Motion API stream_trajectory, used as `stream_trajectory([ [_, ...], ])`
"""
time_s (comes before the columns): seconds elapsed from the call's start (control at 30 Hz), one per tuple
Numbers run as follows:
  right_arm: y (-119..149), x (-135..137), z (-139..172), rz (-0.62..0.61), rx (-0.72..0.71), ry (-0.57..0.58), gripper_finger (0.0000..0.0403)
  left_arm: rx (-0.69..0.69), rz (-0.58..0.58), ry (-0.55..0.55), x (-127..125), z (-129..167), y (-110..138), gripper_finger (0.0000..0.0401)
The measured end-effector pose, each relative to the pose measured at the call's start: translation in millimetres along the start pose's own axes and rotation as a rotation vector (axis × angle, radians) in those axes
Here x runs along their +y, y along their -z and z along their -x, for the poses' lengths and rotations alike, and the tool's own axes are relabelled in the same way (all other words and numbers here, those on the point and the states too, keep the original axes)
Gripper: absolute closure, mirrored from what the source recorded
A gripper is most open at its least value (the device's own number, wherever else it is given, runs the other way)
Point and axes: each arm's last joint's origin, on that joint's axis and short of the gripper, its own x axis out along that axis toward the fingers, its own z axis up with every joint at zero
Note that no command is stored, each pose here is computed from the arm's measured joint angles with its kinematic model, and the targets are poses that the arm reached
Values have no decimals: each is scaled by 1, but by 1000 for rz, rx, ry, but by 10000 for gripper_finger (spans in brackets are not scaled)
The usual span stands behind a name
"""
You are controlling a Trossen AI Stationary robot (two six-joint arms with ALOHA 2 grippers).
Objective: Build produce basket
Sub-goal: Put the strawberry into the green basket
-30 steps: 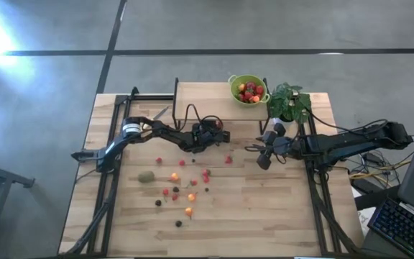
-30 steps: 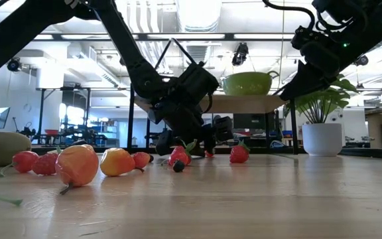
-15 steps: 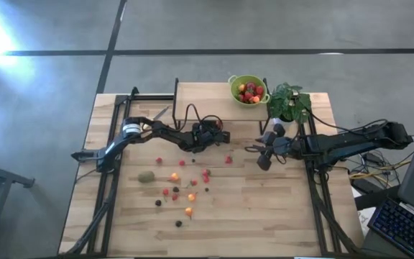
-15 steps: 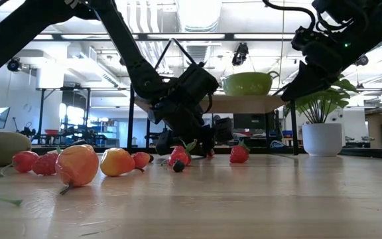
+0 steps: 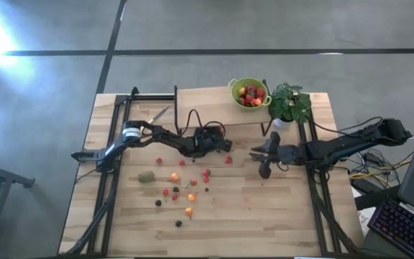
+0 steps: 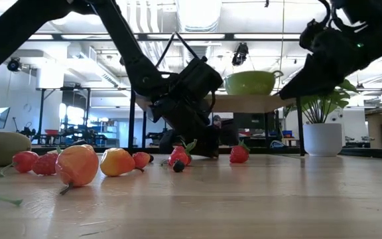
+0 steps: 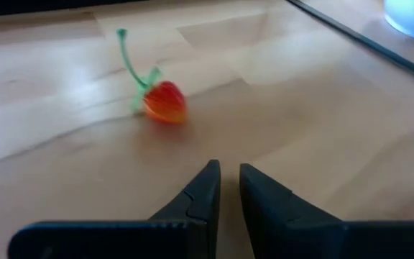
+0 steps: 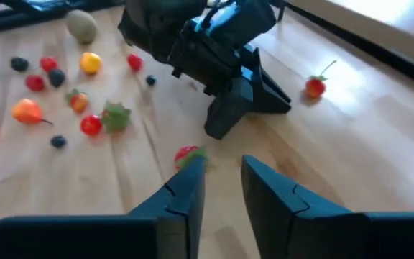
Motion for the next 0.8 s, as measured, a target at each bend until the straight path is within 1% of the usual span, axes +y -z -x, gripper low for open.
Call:
stream_trajectory([
  [0.2,18,-3,0,-25,-8,-1,359,11,-76,27,-10,10,9,344],
  [0.33,23,-5,-1,-28,-1,7,378,11,-146,28,-10,10,9,344],
  [0.43,23,-5,-1,-28,-2,6,385,13,-224,33,-10,10,8,344],
  [0.57,23,-5,-1,-12,-2,6,383,33,-333,70,-9,9,7,345],
  [0.67,21,-4,-1,15,-17,0,388,44,-363,77,-8,8,7,345],
  [0.8,14,-1,0,67,-81,-28,394,46,-384,76,-7,6,6,345],
])
